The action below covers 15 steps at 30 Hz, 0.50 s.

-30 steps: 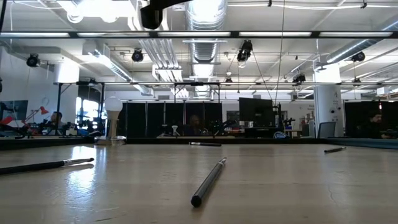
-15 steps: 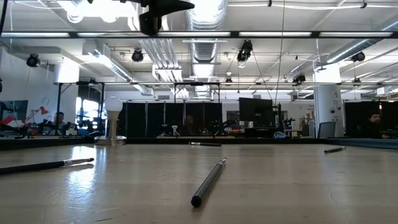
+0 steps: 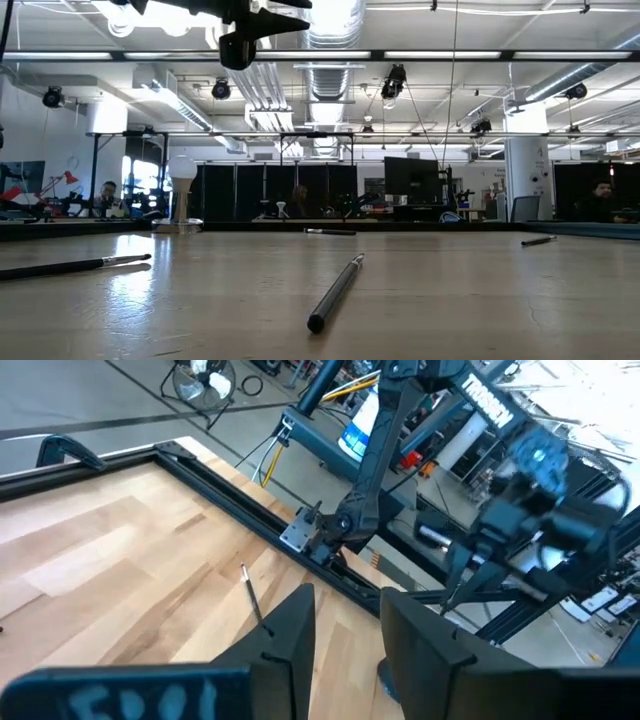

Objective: Put items in baskets/containers
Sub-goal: Put the liner brush into the brush holder

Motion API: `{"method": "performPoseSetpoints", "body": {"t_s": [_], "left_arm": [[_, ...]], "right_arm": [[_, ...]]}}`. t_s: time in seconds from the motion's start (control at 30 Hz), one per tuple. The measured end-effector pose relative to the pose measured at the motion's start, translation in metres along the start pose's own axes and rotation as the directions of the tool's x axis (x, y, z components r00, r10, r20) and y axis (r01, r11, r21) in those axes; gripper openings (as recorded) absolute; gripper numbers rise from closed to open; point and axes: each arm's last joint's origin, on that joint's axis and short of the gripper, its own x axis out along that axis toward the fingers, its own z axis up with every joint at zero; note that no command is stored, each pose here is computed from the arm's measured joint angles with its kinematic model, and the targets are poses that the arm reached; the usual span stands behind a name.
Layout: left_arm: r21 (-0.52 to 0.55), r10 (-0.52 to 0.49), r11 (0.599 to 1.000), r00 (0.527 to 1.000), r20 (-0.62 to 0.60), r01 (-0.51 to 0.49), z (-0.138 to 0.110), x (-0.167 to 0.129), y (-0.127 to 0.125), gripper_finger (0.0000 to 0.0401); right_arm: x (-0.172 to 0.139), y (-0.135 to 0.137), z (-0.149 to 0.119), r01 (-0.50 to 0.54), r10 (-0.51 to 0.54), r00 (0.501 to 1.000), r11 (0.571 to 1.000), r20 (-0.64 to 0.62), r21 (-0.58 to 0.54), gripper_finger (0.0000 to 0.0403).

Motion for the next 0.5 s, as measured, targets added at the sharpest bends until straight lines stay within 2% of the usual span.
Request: {"method": "performPoseSetpoints", "body": {"t_s": [0.2, 0.5], "left_arm": [[-0.007, -0.001, 1.000, 1.000, 0.002, 0.001, 0.000, 0.000, 0.000, 0.0108], [-0.013, 0.018, 1.000, 1.000, 0.014, -0.018, 0.001, 0.000, 0.000, 0.0108]], "right_arm": [[0.012, -0.005, -0.026, -0.040, 0.040, 0.999, 0.999, -0.007, 0.034, 0.0013], [0.020, -0.012, -0.039, -0.040, 0.041, 0.999, 0.999, -0.016, 0.018, 0.0013]]}}
